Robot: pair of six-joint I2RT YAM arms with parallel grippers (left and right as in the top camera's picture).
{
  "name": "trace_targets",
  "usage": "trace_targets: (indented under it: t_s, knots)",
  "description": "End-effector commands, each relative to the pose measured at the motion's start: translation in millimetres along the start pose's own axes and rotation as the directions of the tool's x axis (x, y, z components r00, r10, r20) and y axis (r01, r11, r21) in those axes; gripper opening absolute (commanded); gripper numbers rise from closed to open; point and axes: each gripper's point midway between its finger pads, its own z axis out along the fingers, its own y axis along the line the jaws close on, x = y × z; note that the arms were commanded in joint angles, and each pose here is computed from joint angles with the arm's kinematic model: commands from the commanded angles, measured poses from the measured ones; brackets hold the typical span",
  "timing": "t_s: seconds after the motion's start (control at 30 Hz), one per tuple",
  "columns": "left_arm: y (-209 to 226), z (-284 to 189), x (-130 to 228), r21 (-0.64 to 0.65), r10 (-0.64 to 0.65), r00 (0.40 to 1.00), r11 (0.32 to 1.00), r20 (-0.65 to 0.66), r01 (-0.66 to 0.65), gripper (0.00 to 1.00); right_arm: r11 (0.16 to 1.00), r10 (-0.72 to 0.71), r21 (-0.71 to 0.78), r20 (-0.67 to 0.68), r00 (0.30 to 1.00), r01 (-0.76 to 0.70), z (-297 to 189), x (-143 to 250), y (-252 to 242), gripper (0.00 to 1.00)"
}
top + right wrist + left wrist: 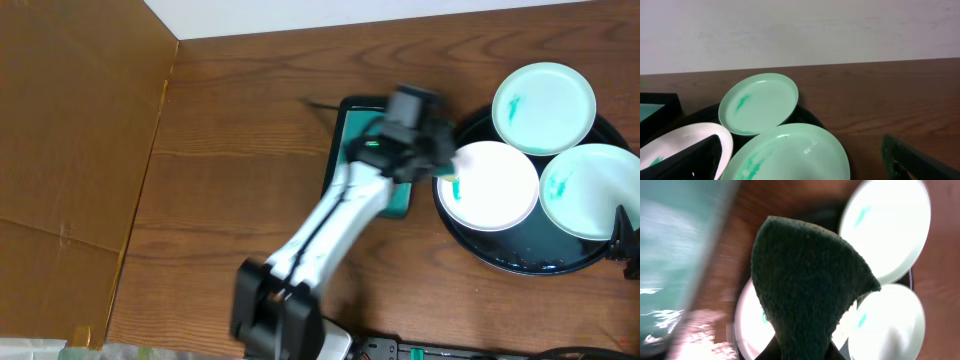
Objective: Clean dirty plates on tray and stack at the side
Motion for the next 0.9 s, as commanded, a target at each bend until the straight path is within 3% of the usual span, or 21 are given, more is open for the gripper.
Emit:
trace_targets:
  t_s: [0.0, 0.23, 0.43, 0.53, 0.7, 0.87]
  knots:
    - [-14, 43, 34, -0.004, 0.044, 0.996, 0.999, -0.073, -0.044, 0.07, 1.000, -0.010, -0.008, -0.004, 1.000, 0.010, 0, 1, 2, 0.99]
    - [-18, 97, 63, -0.008, 0.098, 0.987, 0.995, -0.128, -0.100, 0.08, 1.000, -0.010, -0.008, -0.004, 1.000, 0.010, 0, 1, 2, 0.99]
    - [-18, 96, 64, -0.010, 0.101, 0.986, 0.995, -0.130, -0.103, 0.49, 1.000, -0.010, -0.008, -0.004, 1.000, 0.010, 0, 1, 2, 0.99]
    - [-22, 90, 60, 0.008, 0.140, 0.983, 0.990, -0.117, -0.140, 0.59, 1.000, -0.010, -0.008, -0.004, 1.000, 0.010, 0, 2, 2, 0.99]
    - [-39, 60, 40, 0.068, 0.144, 0.988, 0.988, -0.045, -0.141, 0.63, 1.000, -0.010, -0.008, -0.004, 1.000, 0.010, 0, 1, 2, 0.99]
    - [-53, 4, -1, 0.138, 0.155, 0.982, 0.976, 0.106, -0.169, 0.64, 1.000, -0.010, -0.008, -0.004, 1.000, 0.010, 0, 1, 2, 0.99]
